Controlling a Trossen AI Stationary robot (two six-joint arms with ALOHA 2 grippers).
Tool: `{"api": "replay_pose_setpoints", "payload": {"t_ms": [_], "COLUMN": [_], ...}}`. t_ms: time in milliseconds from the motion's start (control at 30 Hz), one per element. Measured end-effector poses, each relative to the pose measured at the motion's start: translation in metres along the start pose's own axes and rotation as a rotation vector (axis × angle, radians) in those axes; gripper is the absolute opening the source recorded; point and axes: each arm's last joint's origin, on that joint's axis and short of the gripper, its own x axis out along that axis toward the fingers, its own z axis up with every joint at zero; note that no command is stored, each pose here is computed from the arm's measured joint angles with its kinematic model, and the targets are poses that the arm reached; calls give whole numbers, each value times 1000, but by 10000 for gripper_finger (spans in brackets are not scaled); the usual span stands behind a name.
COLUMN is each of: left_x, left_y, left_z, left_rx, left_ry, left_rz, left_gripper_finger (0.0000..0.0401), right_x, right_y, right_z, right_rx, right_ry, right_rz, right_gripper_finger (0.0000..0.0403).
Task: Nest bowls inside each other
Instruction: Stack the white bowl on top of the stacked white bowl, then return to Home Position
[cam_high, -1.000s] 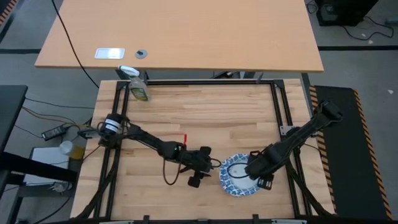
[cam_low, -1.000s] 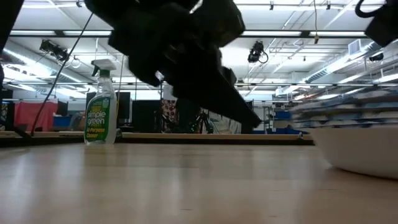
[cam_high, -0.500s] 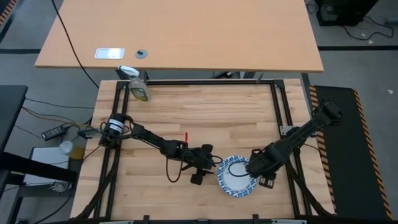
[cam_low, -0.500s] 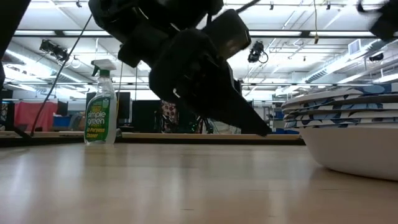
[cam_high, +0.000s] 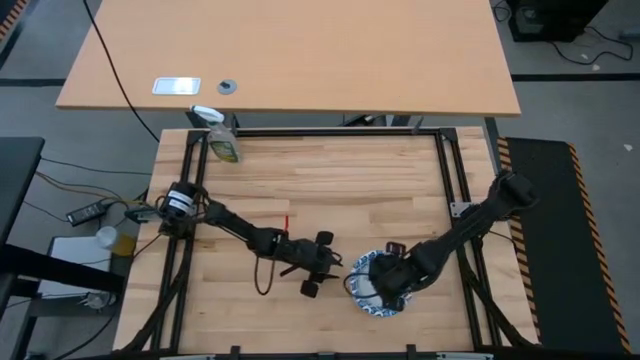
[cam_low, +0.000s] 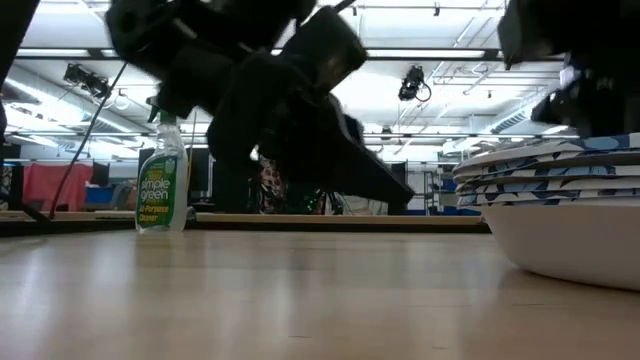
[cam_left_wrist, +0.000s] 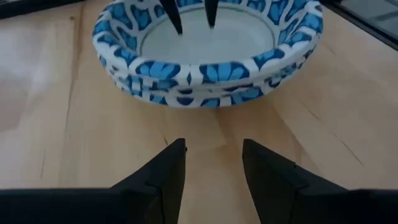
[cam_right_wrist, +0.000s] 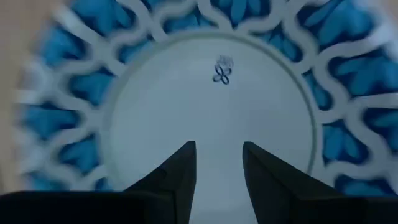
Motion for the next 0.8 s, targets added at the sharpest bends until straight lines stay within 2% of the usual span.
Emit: {"api": "replay_pose_setpoints", "payload": {"t_ms": [133, 233, 333, 400, 567, 667, 800], "left_x": [-1, -1, -6, -11, -35, -54, -81], "left_y": [-1, -1, 0, 1, 4, 7, 10], "left_z": [-2, -4, 2, 8, 15, 11, 8], "left_rx": [-18, -39, -34, -23, -14, -23, -62], "left_ry": [-8, 12, 7, -7, -39, -90, -135], "left_rz": [24, 25, 27, 49, 76, 106, 177], "left_gripper_finger": [162, 162, 162, 162, 162, 162, 162], "right_x": [33, 44, 34, 19, -34, -53, -56], "right_y": [-1, -3, -7, -12, -16, -21, -46], "right_z": [-1, -1, 2, 0, 5, 5, -4], "right_rx": [-15, -15, 17, 30, 44, 29, -1], "right_ry": [109, 176, 203, 190, -61, -222, -394], "right_rz": [-51, -40, -31, -72, -69, 23, 126], "right_gripper_finger": [139, 139, 139, 139, 139, 137, 129]}}
